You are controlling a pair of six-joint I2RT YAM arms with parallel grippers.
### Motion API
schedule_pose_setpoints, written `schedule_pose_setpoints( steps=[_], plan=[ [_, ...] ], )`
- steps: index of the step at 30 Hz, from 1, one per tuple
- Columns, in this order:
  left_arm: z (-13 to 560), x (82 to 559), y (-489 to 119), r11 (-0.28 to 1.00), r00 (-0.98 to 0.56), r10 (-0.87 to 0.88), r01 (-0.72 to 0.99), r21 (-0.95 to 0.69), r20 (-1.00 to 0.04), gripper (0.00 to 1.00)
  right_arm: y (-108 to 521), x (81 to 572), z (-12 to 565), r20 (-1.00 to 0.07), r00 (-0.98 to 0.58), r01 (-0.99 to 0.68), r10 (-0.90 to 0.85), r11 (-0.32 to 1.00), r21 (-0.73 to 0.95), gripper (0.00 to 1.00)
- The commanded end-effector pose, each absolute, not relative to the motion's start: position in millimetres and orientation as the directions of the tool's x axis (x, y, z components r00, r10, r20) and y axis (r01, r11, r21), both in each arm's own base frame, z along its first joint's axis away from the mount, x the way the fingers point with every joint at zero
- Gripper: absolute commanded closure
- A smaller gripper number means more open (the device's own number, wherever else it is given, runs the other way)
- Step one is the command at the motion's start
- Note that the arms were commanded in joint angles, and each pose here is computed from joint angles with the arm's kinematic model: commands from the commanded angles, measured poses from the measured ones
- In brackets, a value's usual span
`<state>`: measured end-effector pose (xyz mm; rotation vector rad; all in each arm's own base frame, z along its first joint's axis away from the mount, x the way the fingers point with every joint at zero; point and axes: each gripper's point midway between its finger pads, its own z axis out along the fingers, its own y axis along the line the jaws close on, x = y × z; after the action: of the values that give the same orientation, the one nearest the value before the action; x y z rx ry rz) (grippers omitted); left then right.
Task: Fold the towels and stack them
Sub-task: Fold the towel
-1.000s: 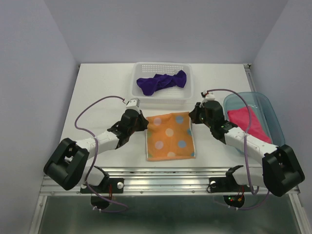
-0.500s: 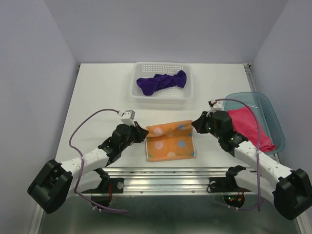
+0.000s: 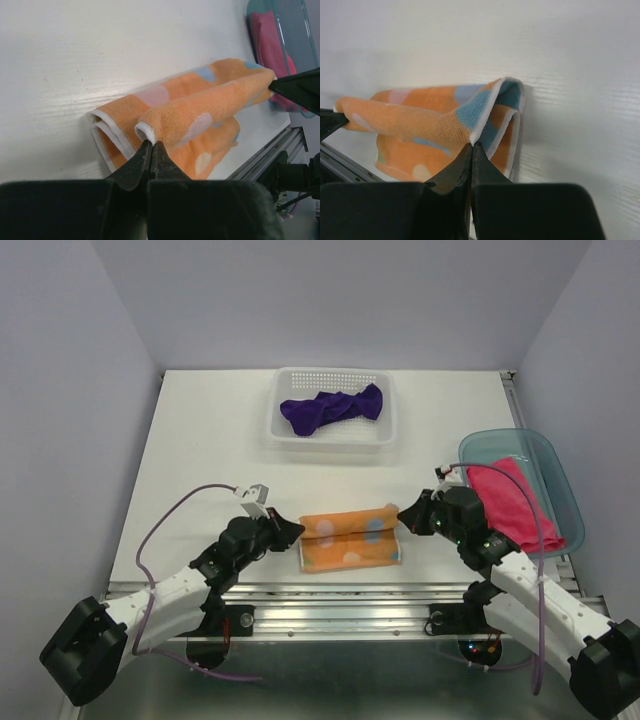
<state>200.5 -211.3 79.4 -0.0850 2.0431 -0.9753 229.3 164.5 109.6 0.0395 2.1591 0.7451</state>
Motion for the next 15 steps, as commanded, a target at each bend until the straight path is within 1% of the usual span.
schedule_pose_setpoints(
  steps=[1, 15],
  plan=[
    [90.3, 191.7, -220.2, 0.636, -0.644, -0.406, 0.31, -0.707, -0.648, 1.0, 170.6, 209.2, 98.1, -0.64, -0.713, -0.214, 0.286, 0.78, 0.588, 0.99],
    [69.5, 171.9, -219.6, 0.632, -0.702, -0.415, 0.235, -0.739, -0.579, 1.0, 161.6, 185.3, 81.5, -0.565, -0.76, -0.132, 0.319, 0.776, 0.616, 0.99]
  ],
)
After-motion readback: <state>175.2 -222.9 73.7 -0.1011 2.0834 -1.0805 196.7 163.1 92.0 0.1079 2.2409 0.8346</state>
